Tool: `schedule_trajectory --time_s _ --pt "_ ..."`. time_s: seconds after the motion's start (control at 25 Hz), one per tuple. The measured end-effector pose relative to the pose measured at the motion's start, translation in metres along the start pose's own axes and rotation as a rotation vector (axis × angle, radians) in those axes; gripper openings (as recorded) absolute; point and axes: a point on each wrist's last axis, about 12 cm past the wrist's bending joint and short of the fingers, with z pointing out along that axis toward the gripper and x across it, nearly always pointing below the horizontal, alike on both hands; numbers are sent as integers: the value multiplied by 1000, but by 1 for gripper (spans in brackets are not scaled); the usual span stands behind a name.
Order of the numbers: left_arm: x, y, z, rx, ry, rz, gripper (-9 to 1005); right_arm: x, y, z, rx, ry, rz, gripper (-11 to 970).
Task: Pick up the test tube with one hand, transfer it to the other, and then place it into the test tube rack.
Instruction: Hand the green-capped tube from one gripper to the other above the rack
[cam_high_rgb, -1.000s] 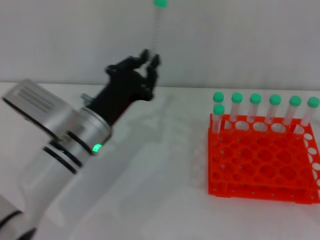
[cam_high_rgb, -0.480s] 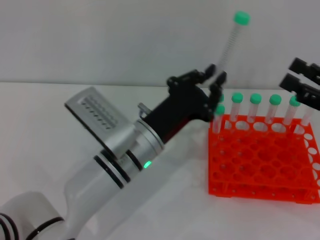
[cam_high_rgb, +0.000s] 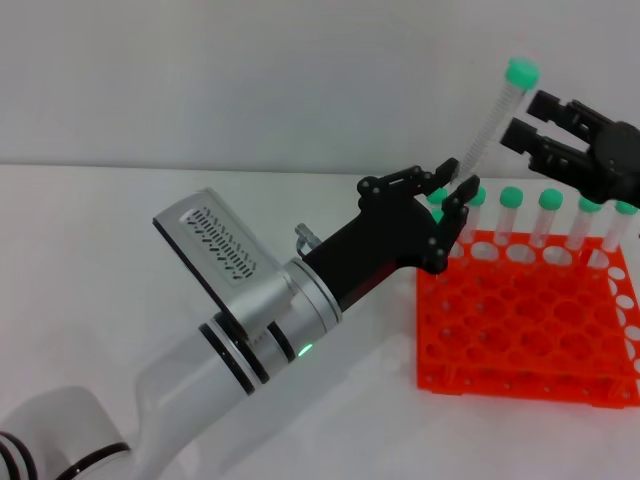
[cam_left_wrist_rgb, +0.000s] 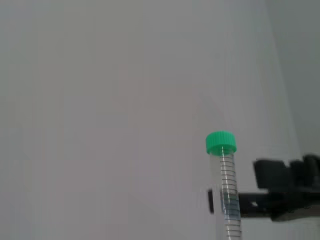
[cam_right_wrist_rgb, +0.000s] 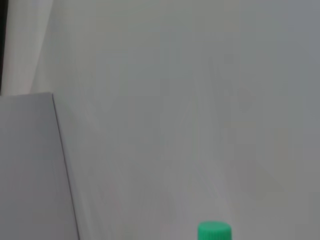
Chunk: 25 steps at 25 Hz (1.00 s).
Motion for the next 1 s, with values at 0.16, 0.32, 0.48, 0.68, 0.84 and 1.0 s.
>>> schedule_trajectory --time_s 0.16,0.32,0.48,0.68,0.84,1.0 --pt "3 -1 0 6 22 3 259 -3 1 9 -15 -12 -4 821" --pt "4 -1 -1 4 35 3 263 -4 2 15 -19 -28 -5 774" --pt "5 0 -1 2 38 8 268 -3 1 19 -9 -21 -4 719" --pt "5 1 -2 1 40 14 274 2 0 24 14 1 0 589" --pt "6 2 -1 0 51 17 279 4 1 24 18 -3 6 471" --pt "7 2 -1 -2 61 19 283 4 1 24 25 -8 9 408"
